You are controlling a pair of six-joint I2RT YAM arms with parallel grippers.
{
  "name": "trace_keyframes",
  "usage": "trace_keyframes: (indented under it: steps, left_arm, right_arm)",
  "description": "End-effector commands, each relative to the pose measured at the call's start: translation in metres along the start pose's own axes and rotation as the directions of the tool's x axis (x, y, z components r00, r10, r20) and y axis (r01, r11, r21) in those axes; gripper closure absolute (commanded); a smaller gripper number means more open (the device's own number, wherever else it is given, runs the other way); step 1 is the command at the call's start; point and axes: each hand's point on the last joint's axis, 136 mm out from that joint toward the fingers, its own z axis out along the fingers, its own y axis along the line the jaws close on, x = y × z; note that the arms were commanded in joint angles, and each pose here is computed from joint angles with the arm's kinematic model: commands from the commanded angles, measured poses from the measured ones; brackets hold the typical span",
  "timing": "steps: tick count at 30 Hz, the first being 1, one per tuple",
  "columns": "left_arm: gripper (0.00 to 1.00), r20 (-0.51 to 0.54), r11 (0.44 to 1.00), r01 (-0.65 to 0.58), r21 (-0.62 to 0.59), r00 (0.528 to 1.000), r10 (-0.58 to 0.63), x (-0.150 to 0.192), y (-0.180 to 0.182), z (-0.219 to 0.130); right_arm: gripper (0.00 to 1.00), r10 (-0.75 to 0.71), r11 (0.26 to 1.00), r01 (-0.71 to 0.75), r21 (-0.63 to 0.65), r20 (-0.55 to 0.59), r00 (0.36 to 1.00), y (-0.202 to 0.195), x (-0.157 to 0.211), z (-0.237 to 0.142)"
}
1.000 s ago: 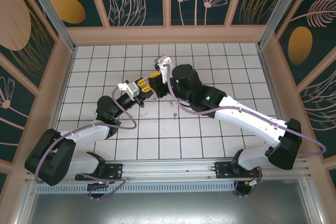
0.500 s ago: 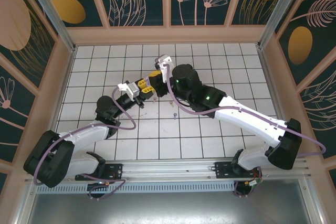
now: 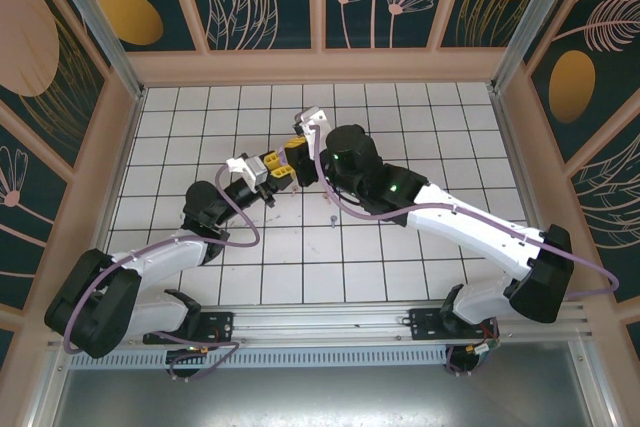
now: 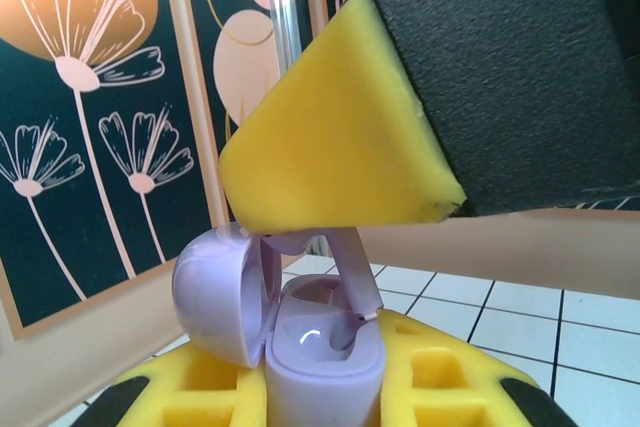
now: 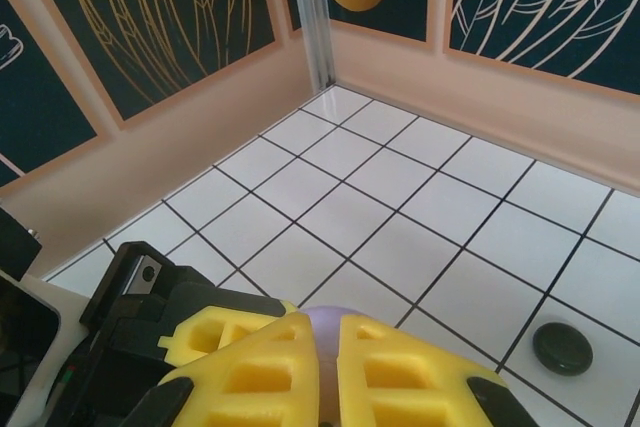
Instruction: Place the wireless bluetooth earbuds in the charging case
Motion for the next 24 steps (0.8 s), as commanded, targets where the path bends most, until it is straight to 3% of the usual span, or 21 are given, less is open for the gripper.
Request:
trace_keyframes:
  steps: [1, 14, 24]
  left_arm:
    - [1.0, 0.108, 0.996, -0.078, 0.052, 0.992, 0.072, -0.038, -0.01, 0.003]
    - [1.0, 0.098, 0.993, -0.086, 0.077, 0.992, 0.078, -0.038, -0.016, 0.005]
    - [1.0, 0.083, 0.987, -0.109, 0.118, 0.992, 0.099, -0.044, -0.023, 0.004]
  right_arm:
    - [0.9, -0.04, 0.997, 0.041, 0.058, -0.015, 0.999, -0.011, 0.011, 0.005]
    - [0.9, -0.045, 0.999, 0.045, 0.029, 0.021, 0.999, -0.003, 0.003, 0.001]
    - [0.9, 0.009, 0.997, 0.004, -0.082, 0.154, 0.988, 0.011, -0.038, -0.054]
